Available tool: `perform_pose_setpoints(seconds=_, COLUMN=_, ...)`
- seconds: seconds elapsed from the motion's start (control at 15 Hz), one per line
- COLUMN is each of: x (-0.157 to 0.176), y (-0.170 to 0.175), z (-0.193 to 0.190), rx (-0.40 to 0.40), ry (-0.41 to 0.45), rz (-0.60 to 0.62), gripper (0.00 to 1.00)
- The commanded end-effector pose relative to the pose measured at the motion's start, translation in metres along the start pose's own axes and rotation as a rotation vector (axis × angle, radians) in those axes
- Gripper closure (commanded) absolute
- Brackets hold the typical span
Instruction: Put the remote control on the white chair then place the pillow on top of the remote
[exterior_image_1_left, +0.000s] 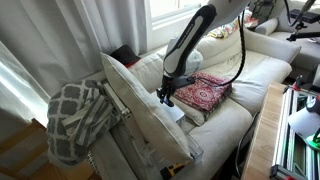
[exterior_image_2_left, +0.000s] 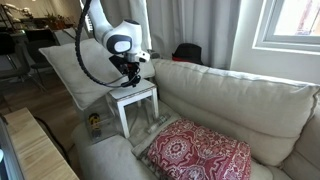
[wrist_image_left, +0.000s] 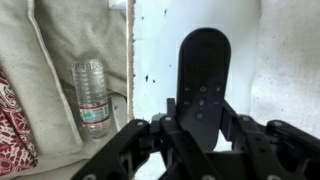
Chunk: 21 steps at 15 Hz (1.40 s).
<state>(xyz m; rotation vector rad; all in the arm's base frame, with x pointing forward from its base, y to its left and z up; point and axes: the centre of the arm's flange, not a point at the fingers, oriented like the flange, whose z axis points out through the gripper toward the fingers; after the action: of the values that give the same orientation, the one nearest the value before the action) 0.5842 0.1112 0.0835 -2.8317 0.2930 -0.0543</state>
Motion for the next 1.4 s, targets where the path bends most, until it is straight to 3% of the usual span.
perform_pose_setpoints(seconds=0.0, x=-0.005, y=-0.005, z=0.022, rx=0.003, ry=0.059, rz=0.018, gripper=0.82)
perform_pose_setpoints(seconds=0.4, x=-0.006, y=-0.005, z=0.034, rx=-0.012, ry=0.093, rz=0.047, gripper=0.82)
perform_pose_setpoints(seconds=0.47, x=-0.007, y=-0.005, z=0.033, rx=-0.007, ry=0.097, rz=0.061, gripper=0.32)
perform_pose_setpoints(seconds=0.53, x=-0.007, y=-0.006, z=0.028, rx=-0.002, ry=0.092, rz=0.07, gripper=0.32)
perform_pose_setpoints(seconds=0.8, x=-0.007, y=-0.009, z=0.01, rx=0.001, ry=0.099, rz=0.085, gripper=0.03)
perform_pose_setpoints(seconds=1.07, x=0.003, y=0.0, z=-0.031, rx=-0.037, ry=0.148, rz=0.105, gripper=0.0)
perform_pose_setpoints(seconds=1.33, x=0.006, y=-0.009, z=-0.104, rx=-0.025, ry=0.206, rz=0.076, gripper=0.0)
